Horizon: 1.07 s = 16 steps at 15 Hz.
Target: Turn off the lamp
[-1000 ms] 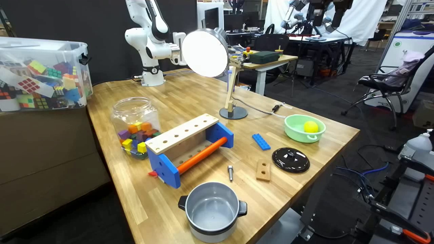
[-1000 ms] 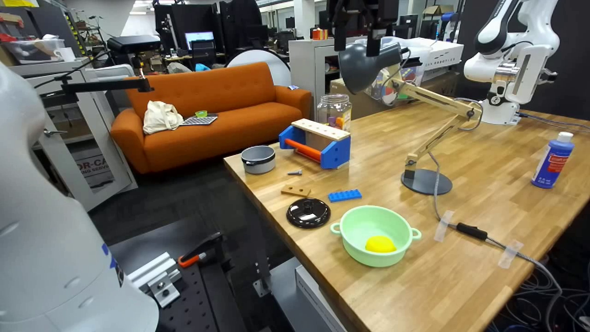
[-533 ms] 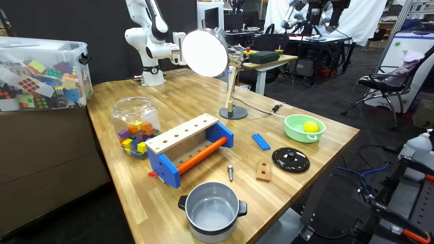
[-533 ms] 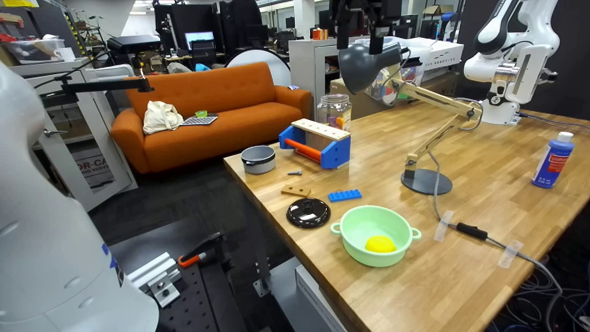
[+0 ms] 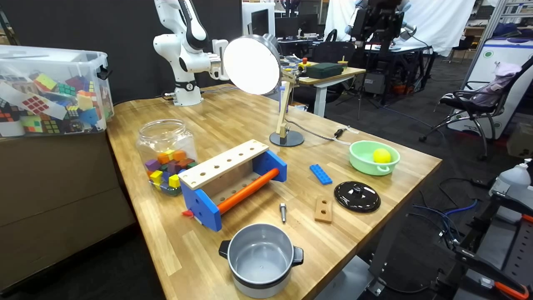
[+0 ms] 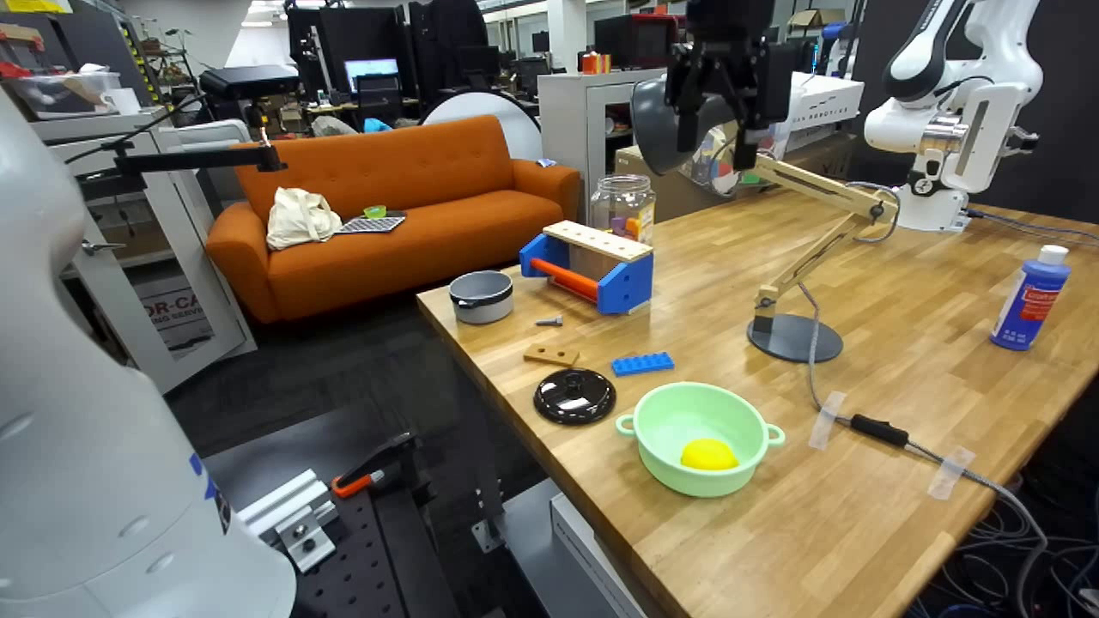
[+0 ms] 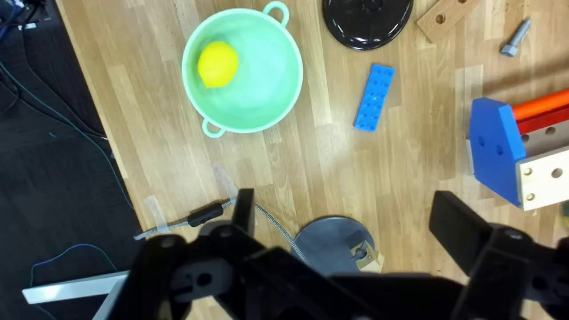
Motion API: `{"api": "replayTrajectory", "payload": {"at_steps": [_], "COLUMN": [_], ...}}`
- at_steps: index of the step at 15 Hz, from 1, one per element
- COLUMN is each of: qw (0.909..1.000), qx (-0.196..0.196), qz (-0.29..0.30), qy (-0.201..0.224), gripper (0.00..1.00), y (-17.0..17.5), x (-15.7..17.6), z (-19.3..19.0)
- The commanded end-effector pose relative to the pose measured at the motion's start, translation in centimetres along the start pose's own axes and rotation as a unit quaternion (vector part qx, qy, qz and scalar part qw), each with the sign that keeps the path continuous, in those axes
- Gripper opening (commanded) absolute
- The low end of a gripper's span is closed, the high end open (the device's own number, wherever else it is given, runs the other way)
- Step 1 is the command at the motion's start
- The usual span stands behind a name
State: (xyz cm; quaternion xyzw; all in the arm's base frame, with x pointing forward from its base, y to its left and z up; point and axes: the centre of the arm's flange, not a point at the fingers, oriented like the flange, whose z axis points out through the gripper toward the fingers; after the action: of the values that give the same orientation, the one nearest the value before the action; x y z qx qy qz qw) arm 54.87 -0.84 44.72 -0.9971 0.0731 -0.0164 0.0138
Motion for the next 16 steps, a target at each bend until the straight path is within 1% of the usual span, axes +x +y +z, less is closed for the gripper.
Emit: {"api": "replayTrajectory", "payload": {"at_steps": [1,2,4,10,11,13,14,16], "qw": [0.9980,0.9994,0.9985,0.9984,0.9979,0.9977,0.9977,0.9974], "qx": [-0.016,-0.007,-0.011,-0.010,-0.003,0.000,0.007,0.018], "qz": [0.054,0.028,0.045,0.050,0.054,0.059,0.061,0.064], "qy": [-0.030,-0.019,-0.030,-0.023,-0.035,-0.032,-0.027,-0.028], "gripper": [1.00,1.00,1.00,1.00,1.00,1.00,1.00,1.00], "y": [0.7,0.4,0.9,0.9,0.8,0.6,0.7,1.0], "x": [4.6,2.1,3.7,4.0,4.1,4.4,4.8,5.8], "z": [3.5,3.1,4.9,4.0,4.1,4.5,5.0,6.5]}}
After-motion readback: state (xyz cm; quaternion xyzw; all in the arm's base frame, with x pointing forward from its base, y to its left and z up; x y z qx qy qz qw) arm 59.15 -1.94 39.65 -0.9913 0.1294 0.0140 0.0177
